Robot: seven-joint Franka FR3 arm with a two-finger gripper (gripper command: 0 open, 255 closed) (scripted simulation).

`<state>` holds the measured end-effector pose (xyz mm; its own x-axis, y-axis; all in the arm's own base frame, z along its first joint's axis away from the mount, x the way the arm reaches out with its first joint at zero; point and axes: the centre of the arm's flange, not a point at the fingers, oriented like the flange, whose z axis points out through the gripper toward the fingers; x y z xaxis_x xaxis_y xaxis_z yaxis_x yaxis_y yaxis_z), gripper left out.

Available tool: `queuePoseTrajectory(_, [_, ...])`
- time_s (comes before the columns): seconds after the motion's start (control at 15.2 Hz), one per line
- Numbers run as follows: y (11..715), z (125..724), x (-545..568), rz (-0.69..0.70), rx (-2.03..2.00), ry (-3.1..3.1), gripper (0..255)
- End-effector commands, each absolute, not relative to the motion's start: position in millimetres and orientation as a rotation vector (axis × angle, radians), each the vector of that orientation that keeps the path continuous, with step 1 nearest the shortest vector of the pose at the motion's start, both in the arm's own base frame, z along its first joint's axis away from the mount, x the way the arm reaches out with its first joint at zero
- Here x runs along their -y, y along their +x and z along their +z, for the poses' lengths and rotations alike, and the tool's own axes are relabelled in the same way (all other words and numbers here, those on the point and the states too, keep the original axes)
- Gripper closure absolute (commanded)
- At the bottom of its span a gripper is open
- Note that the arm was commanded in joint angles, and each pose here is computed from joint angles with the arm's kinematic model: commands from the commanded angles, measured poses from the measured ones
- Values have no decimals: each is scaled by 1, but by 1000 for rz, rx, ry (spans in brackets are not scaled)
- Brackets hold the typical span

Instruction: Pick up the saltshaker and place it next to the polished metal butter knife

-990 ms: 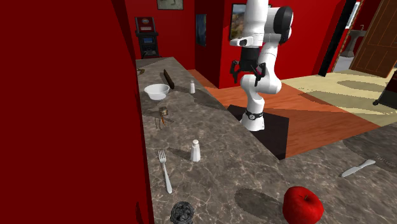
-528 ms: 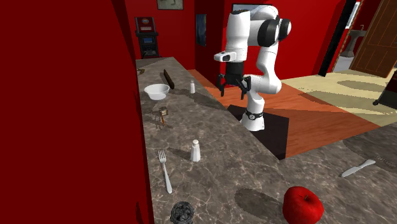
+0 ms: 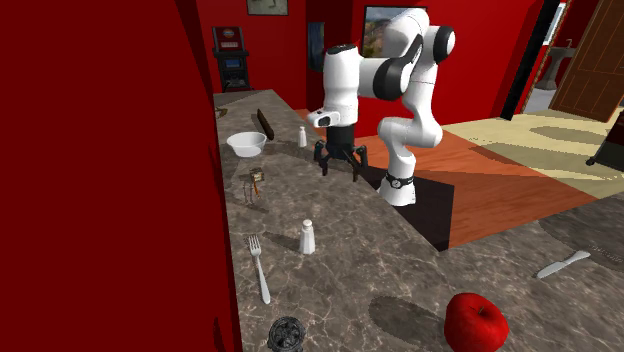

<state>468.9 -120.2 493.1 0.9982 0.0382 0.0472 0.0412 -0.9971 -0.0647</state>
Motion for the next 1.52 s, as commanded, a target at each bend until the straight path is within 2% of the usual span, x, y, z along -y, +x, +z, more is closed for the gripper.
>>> queuePoseTrajectory(0.0, [489, 476, 133, -58, 71, -3071, 0])
queuePoseTrajectory(0.59, [572, 404, 183, -5, 111, -3050, 0])
queuePoseTrajectory(1.06, [572, 367, 179, -5, 111, -3050, 0])
queuePoseTrajectory(1.45, [572, 364, 179, -5, 111, -3050, 0])
